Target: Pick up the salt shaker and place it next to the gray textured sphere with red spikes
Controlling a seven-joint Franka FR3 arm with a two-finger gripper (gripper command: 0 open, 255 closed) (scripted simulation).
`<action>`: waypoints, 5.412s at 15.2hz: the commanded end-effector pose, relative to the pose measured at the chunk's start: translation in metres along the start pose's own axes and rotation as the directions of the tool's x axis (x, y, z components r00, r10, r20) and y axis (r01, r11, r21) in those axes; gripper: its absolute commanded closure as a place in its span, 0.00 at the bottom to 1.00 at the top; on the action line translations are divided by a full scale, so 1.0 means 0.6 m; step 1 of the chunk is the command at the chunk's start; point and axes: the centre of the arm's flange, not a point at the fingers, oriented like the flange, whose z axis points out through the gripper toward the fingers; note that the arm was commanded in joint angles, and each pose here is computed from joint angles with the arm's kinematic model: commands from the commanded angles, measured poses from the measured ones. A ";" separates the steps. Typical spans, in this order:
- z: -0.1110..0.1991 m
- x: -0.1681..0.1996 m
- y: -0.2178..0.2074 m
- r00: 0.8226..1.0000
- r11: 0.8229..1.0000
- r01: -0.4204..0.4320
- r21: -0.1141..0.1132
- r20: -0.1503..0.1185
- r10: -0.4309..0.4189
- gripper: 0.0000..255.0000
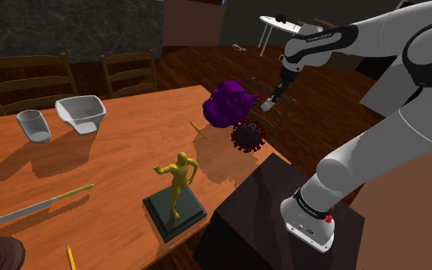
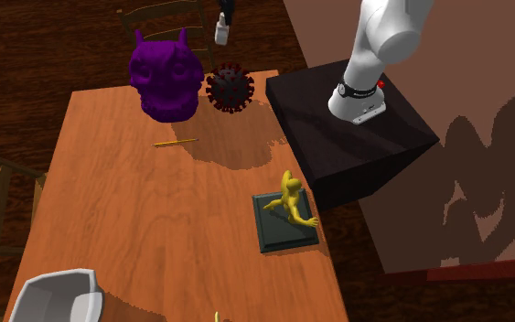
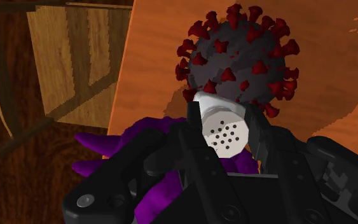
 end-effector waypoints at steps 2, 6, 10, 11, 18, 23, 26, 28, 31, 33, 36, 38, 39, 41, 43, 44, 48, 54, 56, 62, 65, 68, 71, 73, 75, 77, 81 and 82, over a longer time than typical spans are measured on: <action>-0.003 -0.031 0.055 1.000 1.000 0.002 0.000 0.000 -0.002 1.00; -0.003 -0.071 0.133 1.000 1.000 0.002 0.000 0.000 -0.002 1.00; 0.014 -0.095 0.178 1.000 1.000 0.002 0.000 0.000 -0.002 1.00; 0.023 -0.095 0.178 1.000 1.000 0.002 0.000 0.000 -0.002 1.00; 0.084 -0.095 0.178 1.000 1.000 0.002 0.000 0.000 -0.002 1.00; 0.128 -0.095 0.178 1.000 1.000 0.002 0.000 0.000 -0.002 1.00; 0.155 -0.095 0.179 1.000 1.000 0.002 0.000 0.000 -0.002 1.00; 0.172 -0.095 0.179 1.000 1.000 0.002 0.000 0.000 -0.002 1.00; 0.199 -0.095 0.179 1.000 1.000 0.002 0.000 0.000 -0.002 1.00; 0.216 -0.095 0.179 1.000 1.000 0.002 0.000 0.000 -0.002 1.00; 0.243 -0.095 0.179 1.000 1.000 0.002 0.000 0.000 -0.002 1.00; 0.260 -0.095 0.179 1.000 1.000 0.002 0.000 0.000 -0.002 1.00; 0.269 -0.095 0.179 1.000 1.000 0.002 0.000 0.000 -0.002 1.00; 0.287 -0.095 0.179 1.000 1.000 0.002 0.000 0.000 -0.002 1.00; 0.304 -0.095 0.179 1.000 1.000 0.002 0.000 0.000 -0.002 1.00; 0.313 -0.095 0.179 1.000 1.000 0.002 0.000 0.000 -0.002 1.00; 0.348 -0.095 0.179 1.000 1.000 0.002 0.000 0.000 -0.002 1.00; 0.401 -0.095 0.179 1.000 1.000 0.002 0.000 0.000 -0.002 1.00; 0.421 -0.095 0.179 1.000 1.000 0.002 0.000 0.000 -0.002 1.00; 0.421 -0.095 0.179 1.000 1.000 0.002 0.000 0.000 -0.002 1.00; 0.421 -0.095 0.179 1.000 1.000 0.002 0.000 0.000 -0.002 0.00; 0.421 -0.095 0.179 1.000 1.000 0.002 0.000 0.000 -0.002 0.00; 0.399 -0.095 0.179 1.000 1.000 0.002 0.000 0.000 -0.002 0.00; 0.355 -0.095 0.179 1.000 1.000 0.002 0.000 0.000 -0.002 0.00; 0.337 -0.095 0.179 1.000 1.000 0.002 0.000 0.000 -0.002 0.00; 0.337 -0.095 0.179 1.000 1.000 0.002 0.000 0.000 -0.002 0.00; 0.337 -0.095 0.179 1.000 1.000 0.002 0.000 0.000 -0.002 0.00; 0.337 -0.095 0.179 1.000 1.000 0.002 0.000 0.000 -0.002 0.00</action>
